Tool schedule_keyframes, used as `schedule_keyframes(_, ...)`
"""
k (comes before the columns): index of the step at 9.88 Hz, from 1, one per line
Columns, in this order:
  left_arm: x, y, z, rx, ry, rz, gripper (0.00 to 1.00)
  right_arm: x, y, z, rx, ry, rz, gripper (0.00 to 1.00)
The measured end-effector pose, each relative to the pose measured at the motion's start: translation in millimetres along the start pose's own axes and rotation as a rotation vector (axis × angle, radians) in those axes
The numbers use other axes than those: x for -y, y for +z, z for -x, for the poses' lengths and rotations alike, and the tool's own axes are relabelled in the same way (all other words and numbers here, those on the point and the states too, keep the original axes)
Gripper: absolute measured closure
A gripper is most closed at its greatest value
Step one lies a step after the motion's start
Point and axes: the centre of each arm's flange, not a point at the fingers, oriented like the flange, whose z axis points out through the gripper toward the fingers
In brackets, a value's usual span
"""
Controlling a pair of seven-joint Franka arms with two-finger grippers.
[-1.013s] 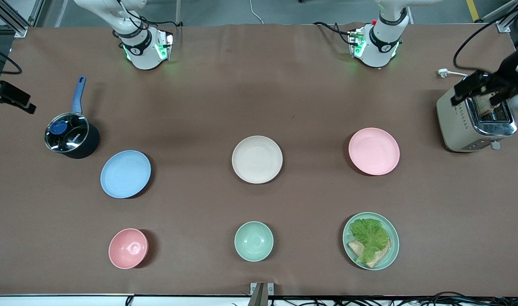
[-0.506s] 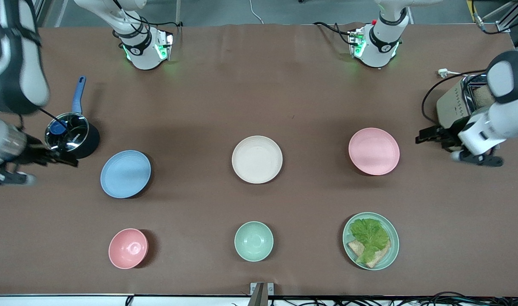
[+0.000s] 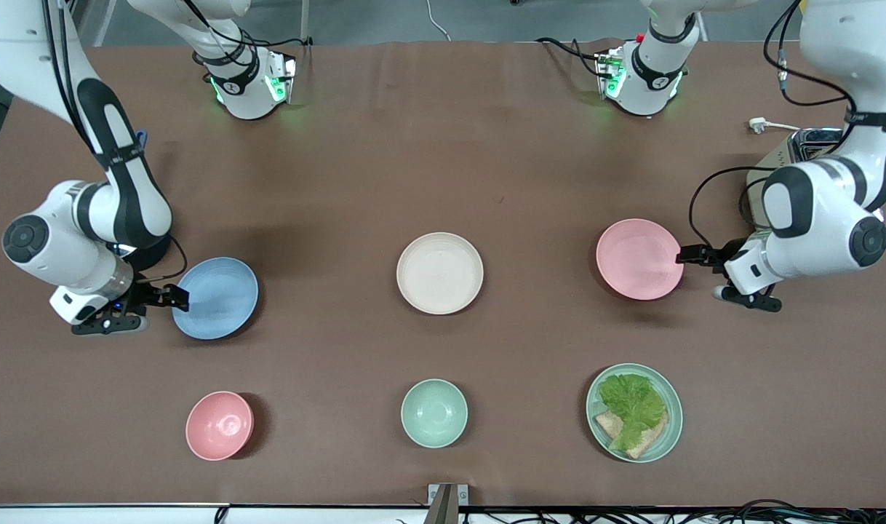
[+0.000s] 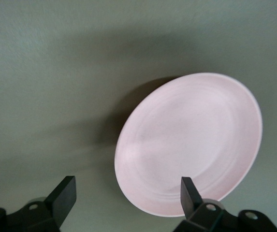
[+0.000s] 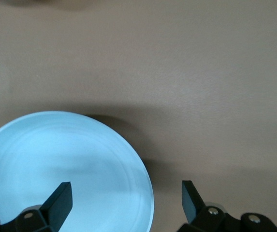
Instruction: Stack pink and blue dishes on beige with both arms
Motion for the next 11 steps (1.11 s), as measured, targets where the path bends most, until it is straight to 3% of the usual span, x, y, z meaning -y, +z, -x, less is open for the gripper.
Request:
schedule_keyframes(2, 16, 25, 0, -0.013, 0.006, 0.068, 0.13, -15, 18, 9, -0.011, -0.021, -0.091, 0.0)
schedule_keyframes(4, 20, 44, -1, -0.007, 0.013, 0.103, 0.43, -30, 28, 18, -0.031, -0.031, -0.169, 0.0)
schedule_keyframes(7, 23, 53, -4, -0.021, 0.004, 0.104, 0.87, -39, 40, 33, 0.006, -0.009, -0.268, 0.01)
schedule_keyframes(8, 23, 50, -5, -0.029, 0.005, 0.105, 0.95, -39, 42, 36, 0.013, 0.0, -0.28, 0.06)
schedule_keyframes(9, 20, 43, -8, -0.043, 0.012, 0.101, 0.95, -39, 44, 38, 0.017, 0.004, -0.283, 0.11)
schedule_keyframes(11, -11, 14, -16, -0.078, 0.061, 0.108, 0.95, -42, 47, 41, 0.02, 0.019, -0.288, 0.46)
